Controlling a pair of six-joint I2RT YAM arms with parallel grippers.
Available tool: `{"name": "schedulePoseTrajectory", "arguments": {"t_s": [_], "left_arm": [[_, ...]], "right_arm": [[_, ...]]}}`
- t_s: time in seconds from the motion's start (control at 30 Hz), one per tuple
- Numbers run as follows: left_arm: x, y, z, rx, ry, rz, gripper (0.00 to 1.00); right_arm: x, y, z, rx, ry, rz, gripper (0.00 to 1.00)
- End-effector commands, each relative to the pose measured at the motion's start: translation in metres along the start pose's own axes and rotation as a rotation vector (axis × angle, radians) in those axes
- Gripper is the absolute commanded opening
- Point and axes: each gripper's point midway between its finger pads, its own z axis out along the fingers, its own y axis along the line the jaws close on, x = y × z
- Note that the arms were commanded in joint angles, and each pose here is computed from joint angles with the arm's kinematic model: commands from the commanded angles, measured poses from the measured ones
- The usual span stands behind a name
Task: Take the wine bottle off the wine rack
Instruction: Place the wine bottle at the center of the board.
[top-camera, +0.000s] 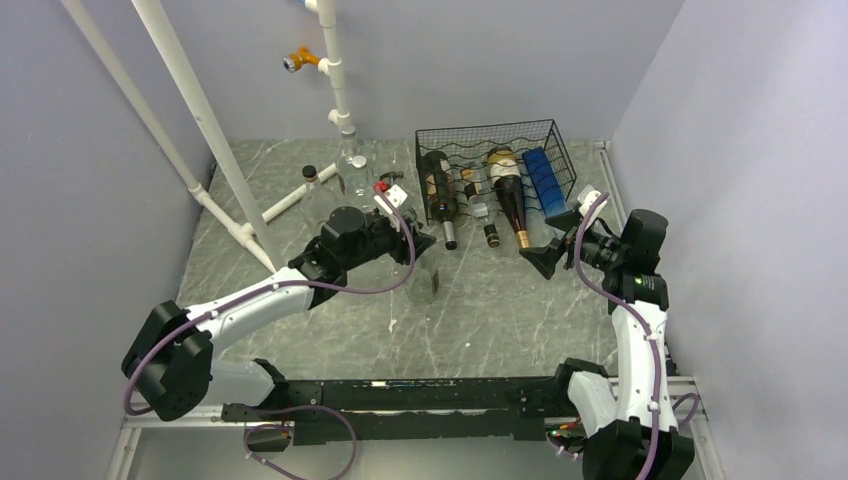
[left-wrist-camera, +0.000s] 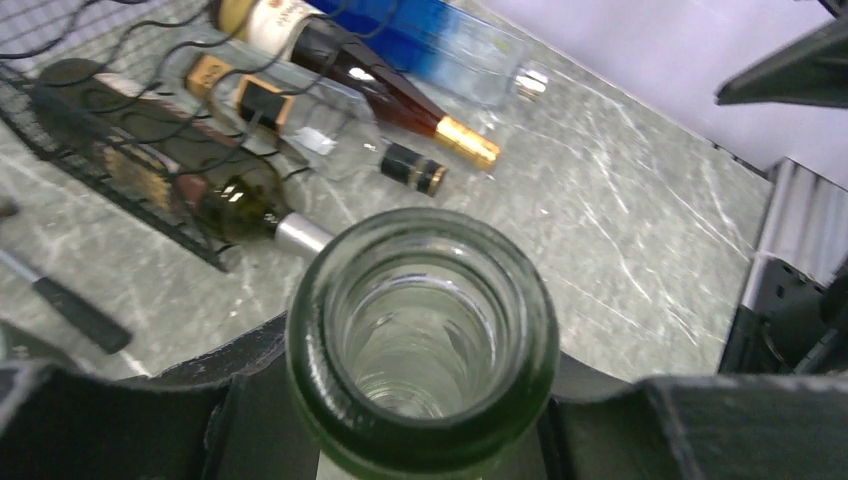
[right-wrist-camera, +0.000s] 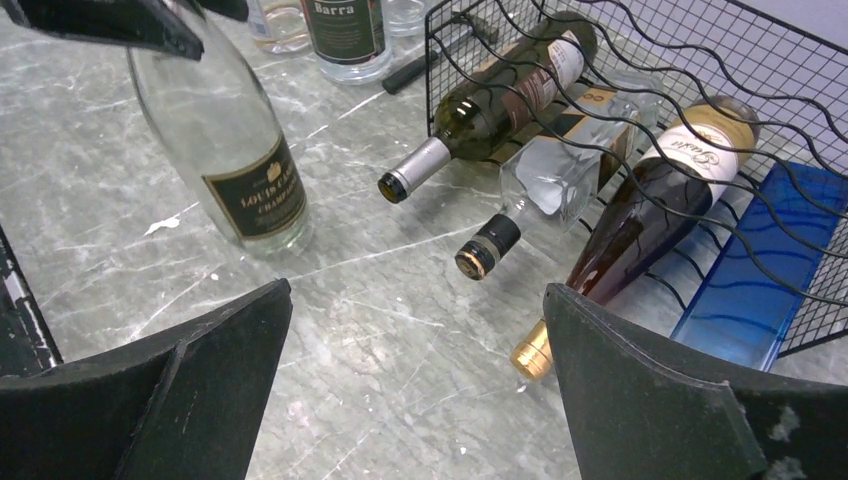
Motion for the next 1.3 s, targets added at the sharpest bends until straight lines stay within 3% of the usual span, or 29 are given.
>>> {"name": "schedulePoseTrajectory", "arguments": {"t_s": [0.0,0.5,1.27], "left_arm": [[-0.105,0.006,-0.02,-0.048,-0.313,0.065,0.0],[-0.124,0.068,-0.06,-0.363,-0.357,0.131,0.0],[-0.112,0.145,-0.102,-0.704,-0.361,0.143,0.0]], "right_arm": [[-0.005,-0.006,-0.001,0.034,-0.015,-0.033,1.0],[-0.005,-0.007,-0.002,0.045,-0.012,-0.041,1.0],[-0.003,-0.009,-0.002,0.053,-0.005,-0.044,1.0]]}}
